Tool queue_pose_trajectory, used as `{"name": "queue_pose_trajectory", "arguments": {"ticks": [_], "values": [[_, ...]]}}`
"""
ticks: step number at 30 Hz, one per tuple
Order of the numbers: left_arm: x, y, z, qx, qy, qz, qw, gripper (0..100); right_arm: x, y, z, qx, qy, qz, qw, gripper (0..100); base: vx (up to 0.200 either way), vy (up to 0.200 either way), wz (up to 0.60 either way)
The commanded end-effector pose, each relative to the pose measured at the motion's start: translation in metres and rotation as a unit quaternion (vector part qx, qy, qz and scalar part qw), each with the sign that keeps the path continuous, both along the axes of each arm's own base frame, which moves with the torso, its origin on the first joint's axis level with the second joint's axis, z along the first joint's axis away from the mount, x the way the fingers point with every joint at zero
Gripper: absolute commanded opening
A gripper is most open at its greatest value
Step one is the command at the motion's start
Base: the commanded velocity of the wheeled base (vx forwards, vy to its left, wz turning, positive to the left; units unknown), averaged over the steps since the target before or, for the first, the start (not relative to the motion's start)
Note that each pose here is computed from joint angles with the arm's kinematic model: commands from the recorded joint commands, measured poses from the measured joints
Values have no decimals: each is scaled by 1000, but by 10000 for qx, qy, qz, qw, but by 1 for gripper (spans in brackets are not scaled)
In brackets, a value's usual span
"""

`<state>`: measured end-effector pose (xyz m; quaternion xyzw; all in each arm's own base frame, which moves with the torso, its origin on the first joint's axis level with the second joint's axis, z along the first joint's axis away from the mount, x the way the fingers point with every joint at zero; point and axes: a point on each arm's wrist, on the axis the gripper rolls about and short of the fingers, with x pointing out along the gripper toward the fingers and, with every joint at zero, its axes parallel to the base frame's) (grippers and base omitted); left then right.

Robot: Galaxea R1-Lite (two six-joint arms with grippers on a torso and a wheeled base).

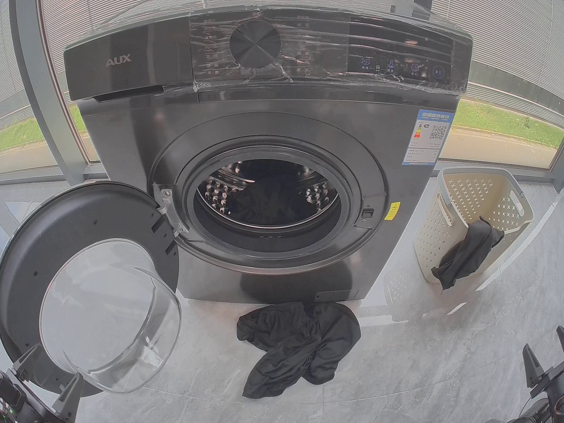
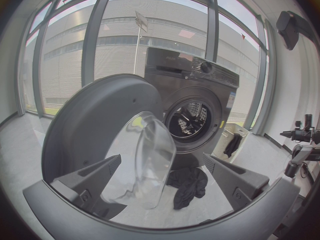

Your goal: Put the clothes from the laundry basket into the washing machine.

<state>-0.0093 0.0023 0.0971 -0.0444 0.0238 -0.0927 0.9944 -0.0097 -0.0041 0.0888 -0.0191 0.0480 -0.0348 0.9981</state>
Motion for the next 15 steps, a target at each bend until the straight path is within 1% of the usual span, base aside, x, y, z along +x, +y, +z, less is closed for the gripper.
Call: {"name": "queue_pose_trajectory", "arguments": {"ticks": [1,2,3,4,5,6,7,8,9,10,11,13,14,15], "values": [[-6,1,-15,95,38,650,9978,100,-12,3,-9,354,-587,98,9976,100,0,0,0],[-6,1,-16,76,56,651,9978,100,-12,3,-11,459,-475,165,9977,100,0,0,0],[-6,1,-16,68,57,659,9978,100,-12,4,-12,403,-377,226,9982,100,0,0,0],[-6,1,-16,61,58,660,9978,100,-12,4,-12,389,-376,235,9983,100,0,0,0],[-6,1,-15,78,63,697,9975,100,-12,4,-13,282,-364,248,9986,100,0,0,0],[-6,0,-16,156,42,885,9959,100,-12,4,-13,184,-374,270,9988,100,0,0,0],[-7,-1,-17,267,35,1047,9941,100,-12,4,-13,168,-374,271,9988,100,0,0,0],[-10,-2,-20,519,-38,1052,9931,100,-12,4,-13,176,-382,278,9987,100,0,0,0],[-12,-3,-22,614,-117,891,9941,100,-12,4,-13,184,-382,293,9987,100,0,0,0],[-12,-3,-22,529,-97,825,9951,100,-12,4,-13,200,-374,300,9986,100,0,0,0],[-11,-3,-21,332,-19,938,9950,100,-12,4,-13,200,-390,300,9986,100,0,0,0],[-11,-2,-21,252,-32,1072,9939,100,-12,4,-13,184,-382,286,9987,100,0,0,0],[-12,-2,-21,258,-47,1080,9938,100,-12,4,-13,184,-382,286,9987,100,0,0,0],[-13,-2,-22,450,-196,1024,9935,100,-12,4,-13,206,-383,269,9987,100,0,0,0]]}}
